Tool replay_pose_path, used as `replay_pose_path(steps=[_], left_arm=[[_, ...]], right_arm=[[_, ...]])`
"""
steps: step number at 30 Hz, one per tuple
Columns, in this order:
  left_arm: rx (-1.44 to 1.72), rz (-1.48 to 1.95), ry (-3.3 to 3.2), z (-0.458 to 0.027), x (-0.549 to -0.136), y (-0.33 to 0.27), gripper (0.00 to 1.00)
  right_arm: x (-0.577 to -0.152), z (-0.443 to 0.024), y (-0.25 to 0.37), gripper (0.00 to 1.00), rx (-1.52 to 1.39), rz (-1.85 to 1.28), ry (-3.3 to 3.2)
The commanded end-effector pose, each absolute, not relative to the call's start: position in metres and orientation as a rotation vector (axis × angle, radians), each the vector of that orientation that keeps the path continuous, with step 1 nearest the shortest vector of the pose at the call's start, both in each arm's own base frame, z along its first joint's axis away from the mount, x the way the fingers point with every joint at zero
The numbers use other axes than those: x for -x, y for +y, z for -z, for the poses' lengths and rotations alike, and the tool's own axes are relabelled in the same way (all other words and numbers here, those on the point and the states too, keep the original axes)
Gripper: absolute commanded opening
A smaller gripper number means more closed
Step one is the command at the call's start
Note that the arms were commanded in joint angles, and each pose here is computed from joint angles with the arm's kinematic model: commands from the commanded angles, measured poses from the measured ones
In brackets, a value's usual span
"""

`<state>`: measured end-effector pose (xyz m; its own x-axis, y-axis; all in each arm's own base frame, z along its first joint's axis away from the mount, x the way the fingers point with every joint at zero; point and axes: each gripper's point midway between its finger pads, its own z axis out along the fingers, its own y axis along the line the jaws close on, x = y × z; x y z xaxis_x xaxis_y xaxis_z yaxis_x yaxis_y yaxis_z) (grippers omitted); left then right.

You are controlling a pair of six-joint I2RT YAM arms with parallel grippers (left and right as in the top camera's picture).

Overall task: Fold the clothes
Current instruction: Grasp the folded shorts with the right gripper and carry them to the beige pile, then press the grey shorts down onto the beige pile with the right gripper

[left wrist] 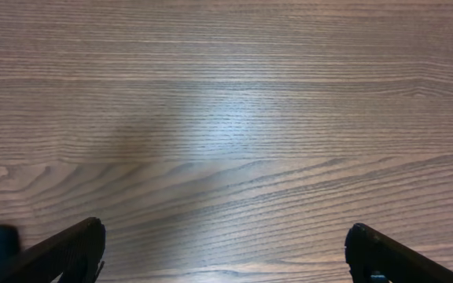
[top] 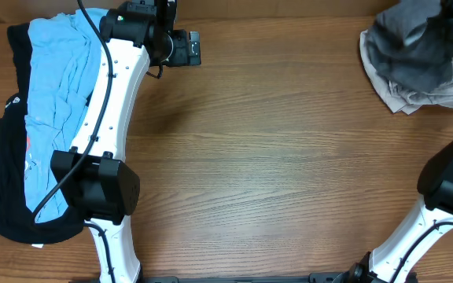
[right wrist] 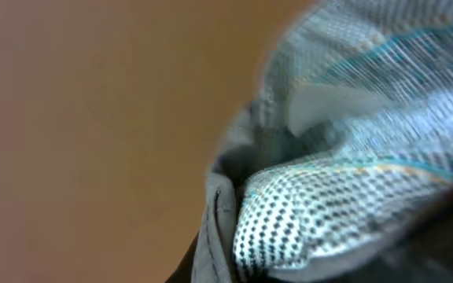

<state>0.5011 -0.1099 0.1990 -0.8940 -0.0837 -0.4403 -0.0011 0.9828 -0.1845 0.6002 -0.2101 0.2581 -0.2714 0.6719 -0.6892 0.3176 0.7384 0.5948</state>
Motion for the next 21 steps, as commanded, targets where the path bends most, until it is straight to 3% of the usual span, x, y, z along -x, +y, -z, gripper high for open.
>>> replay_pose_path(steps=[1, 6, 7, 8, 9, 11, 16, 21], left_arm=[[0.034, 0.237, 2.643, -0.207, -0.502, -0.112, 1.0], [0.036, 0.228, 2.641, -0.207, -0.503, -0.111, 1.0], [0.037, 0.221, 2.639, -0.207, -0.503, -0.11, 1.0], [0.039, 0.216, 2.638, -0.207, -0.504, -0.109, 1.0], [0.04, 0.212, 2.637, -0.207, -0.504, -0.109, 1.0], [0.04, 0.213, 2.636, -0.207, -0.504, -0.109, 1.0], [0.039, 0.214, 2.633, -0.208, -0.505, -0.109, 1.0], [0.039, 0.215, 2.631, -0.208, -0.505, -0.109, 1.0]], right_arm=[[-0.596, -0.216, -0.218, 0.04, -0.885, -0.403, 1.959], [-0.556, -0.167, -0.235, 0.05, -1.137, -0.338, 2.091], [-0.543, -0.157, -0.239, 0.13, -1.218, -0.319, 2.116], [-0.536, -0.152, -0.24, 0.29, -1.257, -0.313, 2.13], [-0.519, -0.141, -0.245, 0.58, -1.337, -0.293, 2.165], [-0.493, -0.128, -0.251, 0.85, -1.434, -0.25, 2.218], [-0.467, -0.124, -0.263, 0.89, -1.465, -0.273, 2.275], [-0.476, -0.197, -0.27, 0.91, -1.16, -0.246, 2.237]])
